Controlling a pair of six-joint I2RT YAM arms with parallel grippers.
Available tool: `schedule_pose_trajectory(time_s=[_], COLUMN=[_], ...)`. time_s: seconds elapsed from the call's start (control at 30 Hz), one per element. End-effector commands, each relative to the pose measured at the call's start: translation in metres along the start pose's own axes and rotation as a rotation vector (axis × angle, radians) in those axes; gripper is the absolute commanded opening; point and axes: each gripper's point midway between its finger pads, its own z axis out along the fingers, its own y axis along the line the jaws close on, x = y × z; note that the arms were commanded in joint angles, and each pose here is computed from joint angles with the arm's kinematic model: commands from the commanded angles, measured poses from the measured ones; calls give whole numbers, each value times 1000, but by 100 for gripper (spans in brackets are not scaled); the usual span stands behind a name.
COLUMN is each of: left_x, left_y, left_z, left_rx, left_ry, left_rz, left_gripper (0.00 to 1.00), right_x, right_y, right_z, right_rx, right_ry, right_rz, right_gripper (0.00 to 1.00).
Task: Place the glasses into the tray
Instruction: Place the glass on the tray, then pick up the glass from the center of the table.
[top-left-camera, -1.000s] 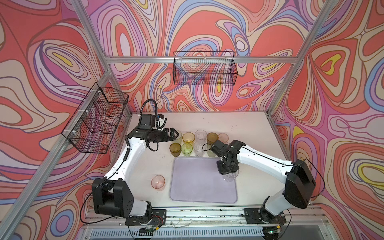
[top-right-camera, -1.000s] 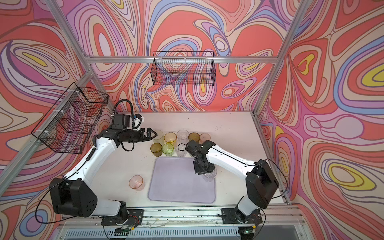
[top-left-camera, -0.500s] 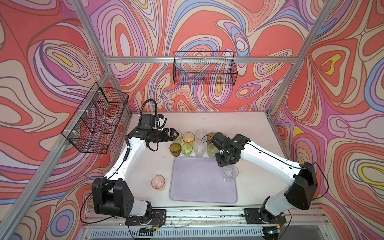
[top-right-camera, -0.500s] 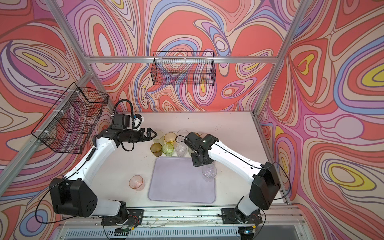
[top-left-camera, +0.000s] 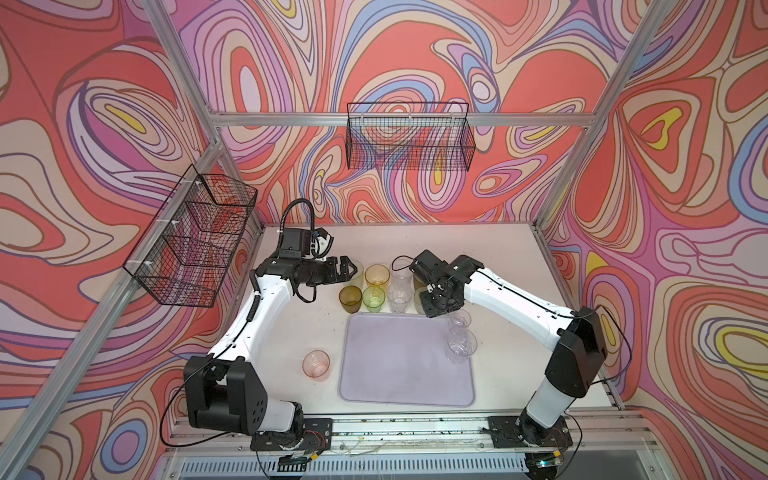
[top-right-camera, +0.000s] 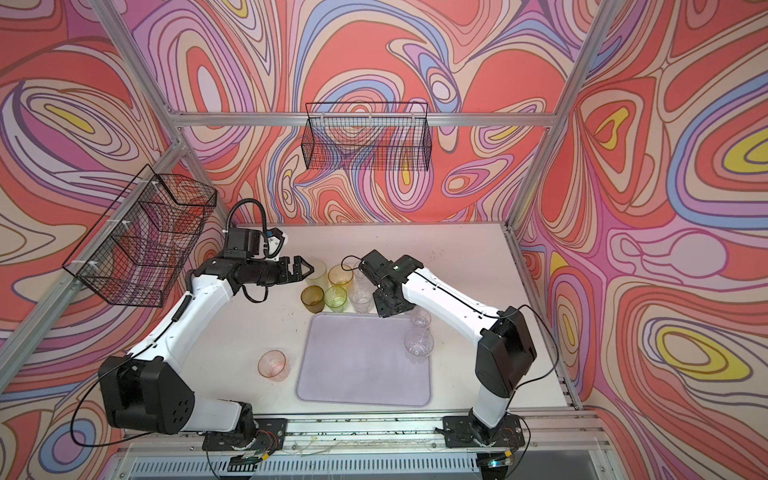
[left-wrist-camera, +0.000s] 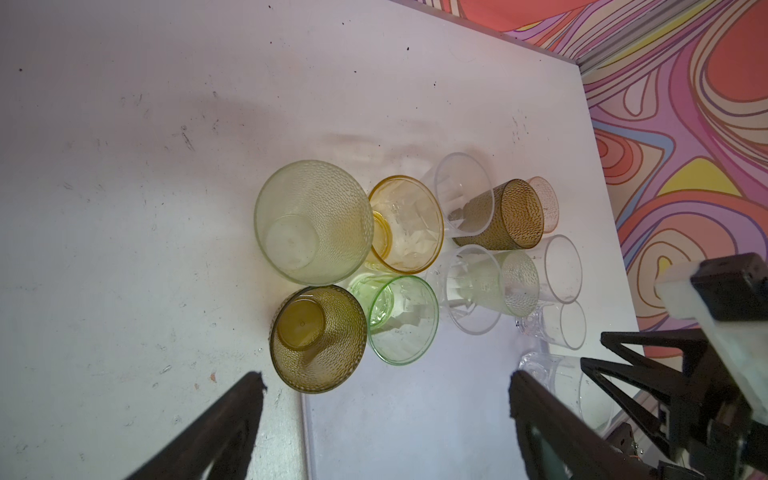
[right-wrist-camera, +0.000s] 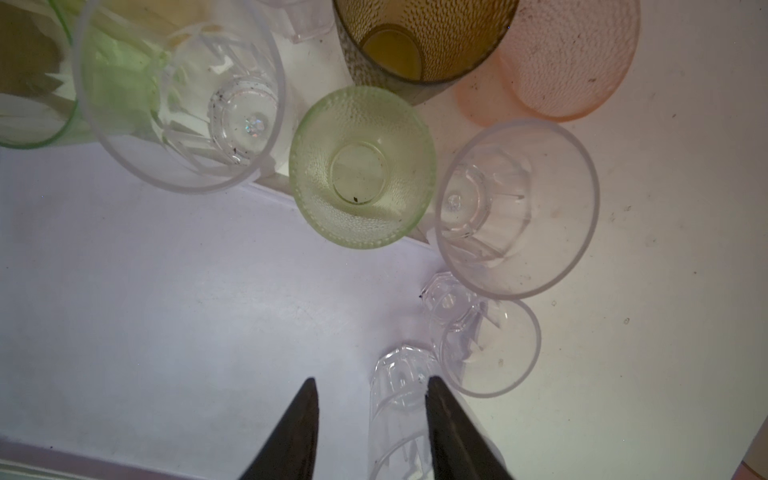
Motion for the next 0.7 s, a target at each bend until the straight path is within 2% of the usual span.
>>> schedule_pose_trajectory(time_s=[0.0,0.2,0.67], left_x=[2,2,3], left_y=[-3,-3,-2], left_z=[-5,-4,-2], left_rx=[-5,-4,-6], left_ry=[9,10,18], left_rz=[16,14,9], left_gripper=[95,95,95], right_x=[-13,-17,-31], right_y=[-12,-29,-41], right_z=[1,14,52], right_rx=[13,14,9], right_ry=[-24,-5,24], right_rz=[5,26,22], right_gripper=[42,38,29])
